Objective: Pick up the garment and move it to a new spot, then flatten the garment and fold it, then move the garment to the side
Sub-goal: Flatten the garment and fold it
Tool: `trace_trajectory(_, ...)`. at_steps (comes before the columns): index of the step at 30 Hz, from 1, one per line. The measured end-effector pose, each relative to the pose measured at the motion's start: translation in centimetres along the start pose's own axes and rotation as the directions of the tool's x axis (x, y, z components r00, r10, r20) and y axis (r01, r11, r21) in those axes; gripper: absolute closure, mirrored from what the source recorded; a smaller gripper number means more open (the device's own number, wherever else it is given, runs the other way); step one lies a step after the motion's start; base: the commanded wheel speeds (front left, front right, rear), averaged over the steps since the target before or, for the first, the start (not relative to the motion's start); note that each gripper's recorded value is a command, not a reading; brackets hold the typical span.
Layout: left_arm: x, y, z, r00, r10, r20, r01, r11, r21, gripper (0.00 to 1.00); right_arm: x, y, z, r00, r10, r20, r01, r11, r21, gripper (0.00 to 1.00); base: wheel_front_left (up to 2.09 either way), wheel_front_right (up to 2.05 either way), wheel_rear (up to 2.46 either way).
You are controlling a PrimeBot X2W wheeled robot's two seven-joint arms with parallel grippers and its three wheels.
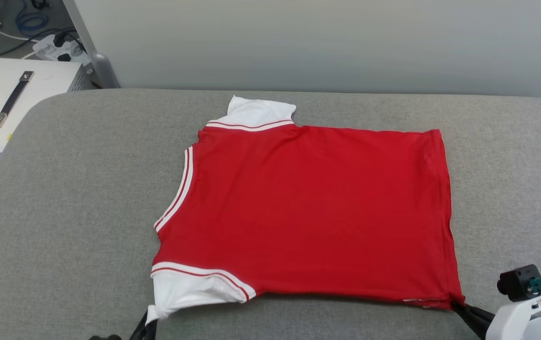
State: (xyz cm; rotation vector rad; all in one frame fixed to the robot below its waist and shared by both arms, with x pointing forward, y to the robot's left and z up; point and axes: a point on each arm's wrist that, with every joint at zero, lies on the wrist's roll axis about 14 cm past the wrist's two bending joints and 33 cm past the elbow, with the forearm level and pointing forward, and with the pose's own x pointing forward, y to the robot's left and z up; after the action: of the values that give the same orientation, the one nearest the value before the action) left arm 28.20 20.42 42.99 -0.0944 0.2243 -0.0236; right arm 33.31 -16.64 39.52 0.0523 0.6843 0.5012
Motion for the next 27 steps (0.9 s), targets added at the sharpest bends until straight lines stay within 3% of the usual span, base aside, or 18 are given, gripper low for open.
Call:
trace_trajectory(14,-3.5,-1.0,-3.9,0.994,0.003,-0.111,-0.012,0.997,-0.079,1.0,-2.1,0.3,-2.2,0.999,-0.021,-0.039,0.021,1.0,0.013,1.0,0.0,0.0,0.0)
trace_trajectory(20,-1.9,-1.2,-2.1,0.997,-0.047,-0.057,0.046,0.999,-0.023,1.0,-2.0,0.3,-1.1,1.0,-0.018,-0.012,0.018,0.999,0.027,1.0,0.0,0.0,0.0)
trace_trajectory(27,3.4,-1.3,2.4,0.99,-0.139,0.024,0.136,0.985,0.111,1.0,-1.1,0.6,1.1,1.0,-0.004,0.023,0.004,1.0,0.026,1.0,0.0,0.0,0.0)
